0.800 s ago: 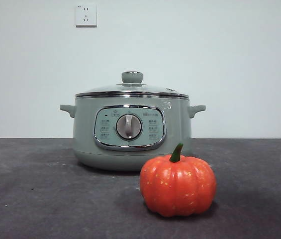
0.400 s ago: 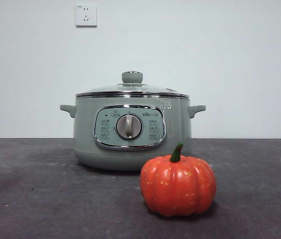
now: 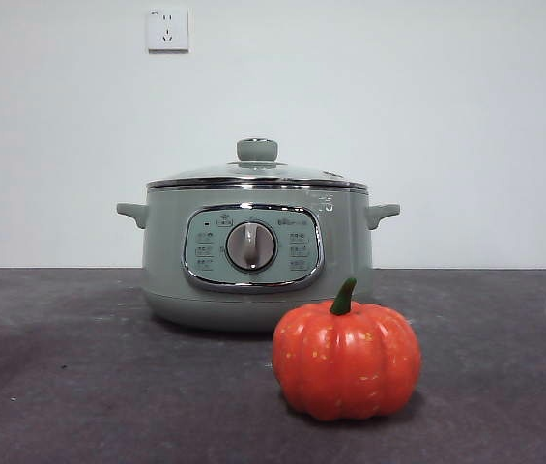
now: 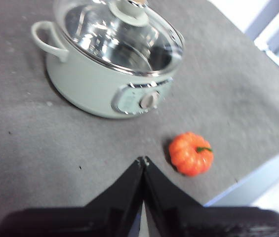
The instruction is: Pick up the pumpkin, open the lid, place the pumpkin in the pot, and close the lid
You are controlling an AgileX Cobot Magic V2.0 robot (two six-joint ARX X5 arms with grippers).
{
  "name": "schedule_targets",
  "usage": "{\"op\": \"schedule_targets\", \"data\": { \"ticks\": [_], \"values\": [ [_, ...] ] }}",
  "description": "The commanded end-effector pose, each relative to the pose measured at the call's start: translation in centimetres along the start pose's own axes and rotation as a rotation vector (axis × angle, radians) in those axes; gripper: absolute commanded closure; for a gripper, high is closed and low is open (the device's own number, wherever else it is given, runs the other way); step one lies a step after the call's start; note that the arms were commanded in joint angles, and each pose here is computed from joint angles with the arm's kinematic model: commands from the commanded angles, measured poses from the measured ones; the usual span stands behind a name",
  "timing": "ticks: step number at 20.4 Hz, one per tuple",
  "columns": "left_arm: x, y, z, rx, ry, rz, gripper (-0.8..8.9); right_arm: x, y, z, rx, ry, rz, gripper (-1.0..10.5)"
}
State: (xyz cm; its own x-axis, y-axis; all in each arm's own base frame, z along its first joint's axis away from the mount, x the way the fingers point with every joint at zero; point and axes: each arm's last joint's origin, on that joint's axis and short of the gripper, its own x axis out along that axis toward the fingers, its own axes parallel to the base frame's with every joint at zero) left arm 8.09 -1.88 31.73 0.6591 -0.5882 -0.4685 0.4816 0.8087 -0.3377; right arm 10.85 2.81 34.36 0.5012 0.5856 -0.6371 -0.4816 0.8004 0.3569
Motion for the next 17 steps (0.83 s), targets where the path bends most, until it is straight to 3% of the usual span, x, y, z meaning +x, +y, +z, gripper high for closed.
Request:
{"op": "schedule_targets", "data": {
  "ticks": [1, 6, 7, 8, 9, 10, 11, 17],
  "values": [
    [-0.38, -0.45, 0.29, 0.073, 0.025, -0.018, 8.22, -0.19, 0.47, -0.11, -0.060, 0.031, 0.020, 9.6],
    [-0.51, -0.68, 0.40, 0.089, 0.040, -0.028, 8.10, -0.01, 0.93, -0.29, -0.084, 0.058, 0.051, 9.4],
    [-0.51, -0.68, 0.39, 0.086, 0.040, -0.027, 7.53, -0.01, 0.93, -0.29, -0.082, 0.058, 0.052, 9.2],
    [-0.51, -0.68, 0.39, 0.084, 0.040, -0.026, 5.80, -0.01, 0.93, -0.28, -0.082, 0.057, 0.052, 8.2],
    [-0.51, -0.67, 0.40, 0.084, 0.040, -0.026, 2.62, -0.01, 0.93, -0.28, -0.076, 0.057, 0.051, 6.0],
    [-0.51, -0.67, 0.40, 0.083, 0.040, -0.026, 0.57, -0.01, 0.93, -0.27, -0.065, 0.056, 0.050, 4.1],
    [-0.49, -0.66, 0.41, 0.083, 0.041, -0.026, -0.12, 0.00, 0.93, -0.24, -0.053, 0.054, 0.050, 2.4],
    [-0.48, -0.65, 0.41, 0.083, 0.042, -0.026, -0.11, 0.56, 0.85, 0.17, -0.030, 0.065, 0.063, 2.2]
  ]
}}
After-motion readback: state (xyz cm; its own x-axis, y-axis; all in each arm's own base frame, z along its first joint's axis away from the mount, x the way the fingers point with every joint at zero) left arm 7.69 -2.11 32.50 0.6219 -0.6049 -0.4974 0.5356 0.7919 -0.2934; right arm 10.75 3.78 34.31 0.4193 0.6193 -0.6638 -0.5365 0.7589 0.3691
